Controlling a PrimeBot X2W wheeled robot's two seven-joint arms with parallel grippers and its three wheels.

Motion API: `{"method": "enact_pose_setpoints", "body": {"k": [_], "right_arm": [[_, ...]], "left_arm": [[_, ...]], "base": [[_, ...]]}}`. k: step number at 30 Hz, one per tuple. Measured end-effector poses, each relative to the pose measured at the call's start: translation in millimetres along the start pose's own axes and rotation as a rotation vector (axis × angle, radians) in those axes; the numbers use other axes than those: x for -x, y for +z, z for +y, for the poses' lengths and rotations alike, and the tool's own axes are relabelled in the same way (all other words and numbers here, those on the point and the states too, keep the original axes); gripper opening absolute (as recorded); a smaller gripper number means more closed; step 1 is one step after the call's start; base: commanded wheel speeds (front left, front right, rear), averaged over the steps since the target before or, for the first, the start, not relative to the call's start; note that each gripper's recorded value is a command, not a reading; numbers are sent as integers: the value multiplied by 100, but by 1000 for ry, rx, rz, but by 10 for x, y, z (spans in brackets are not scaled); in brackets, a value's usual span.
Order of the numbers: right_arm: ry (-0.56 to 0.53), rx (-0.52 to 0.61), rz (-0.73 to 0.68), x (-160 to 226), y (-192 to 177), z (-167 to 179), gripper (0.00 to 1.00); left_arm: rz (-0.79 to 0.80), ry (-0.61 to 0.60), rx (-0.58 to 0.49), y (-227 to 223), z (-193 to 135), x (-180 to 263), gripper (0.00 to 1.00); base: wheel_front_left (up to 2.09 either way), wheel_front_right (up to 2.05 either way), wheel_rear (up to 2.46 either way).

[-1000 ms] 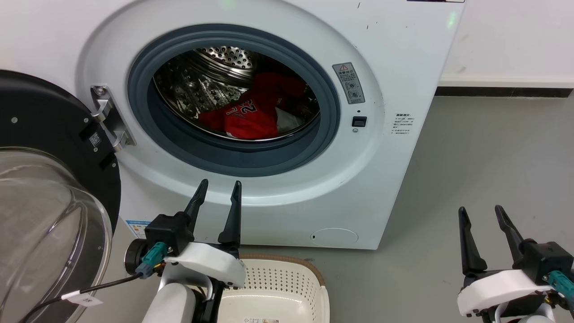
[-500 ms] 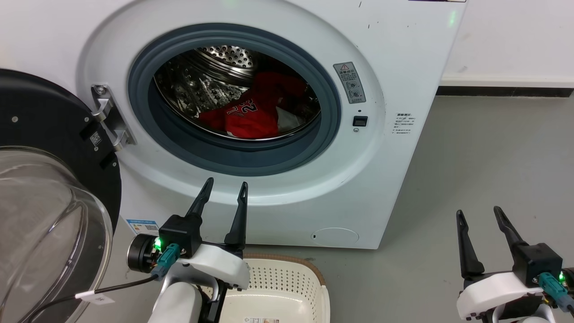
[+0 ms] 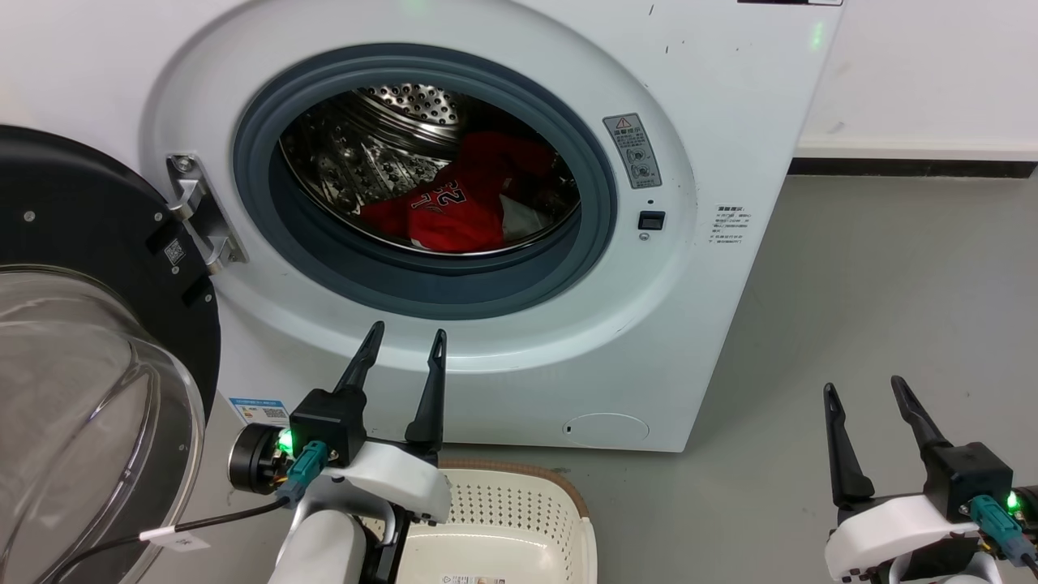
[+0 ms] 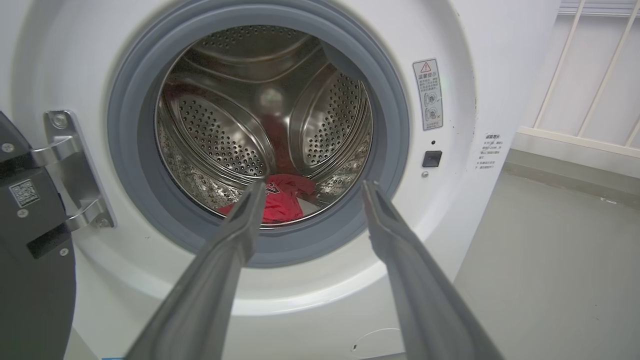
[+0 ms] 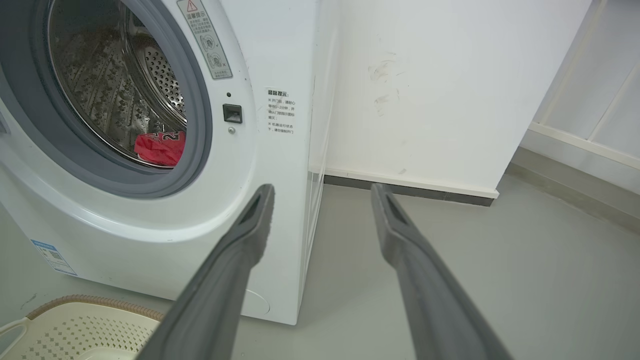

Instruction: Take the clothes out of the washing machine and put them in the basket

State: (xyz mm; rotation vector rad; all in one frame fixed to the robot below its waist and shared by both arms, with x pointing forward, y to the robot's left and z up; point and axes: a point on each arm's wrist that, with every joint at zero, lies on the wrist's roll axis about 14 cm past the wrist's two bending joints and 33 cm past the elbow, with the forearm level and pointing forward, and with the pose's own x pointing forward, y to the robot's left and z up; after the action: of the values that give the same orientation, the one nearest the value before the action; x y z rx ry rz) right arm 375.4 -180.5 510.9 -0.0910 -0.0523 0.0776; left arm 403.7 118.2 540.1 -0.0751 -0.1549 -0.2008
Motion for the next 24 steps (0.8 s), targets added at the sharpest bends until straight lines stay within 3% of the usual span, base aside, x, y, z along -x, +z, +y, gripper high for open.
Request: {"method": "enact_pose_setpoints", "body": {"k": [14, 24], "right_arm": [[0, -10, 11, -28, -39, 2, 100], [12, -19, 18, -330, -106, 29, 100]], "left_arm": [[9, 13, 7, -44, 24, -38, 100], [19, 24, 14, -174, 142, -469, 100]], "base": [[0, 0, 0], [0, 0, 0]]}}
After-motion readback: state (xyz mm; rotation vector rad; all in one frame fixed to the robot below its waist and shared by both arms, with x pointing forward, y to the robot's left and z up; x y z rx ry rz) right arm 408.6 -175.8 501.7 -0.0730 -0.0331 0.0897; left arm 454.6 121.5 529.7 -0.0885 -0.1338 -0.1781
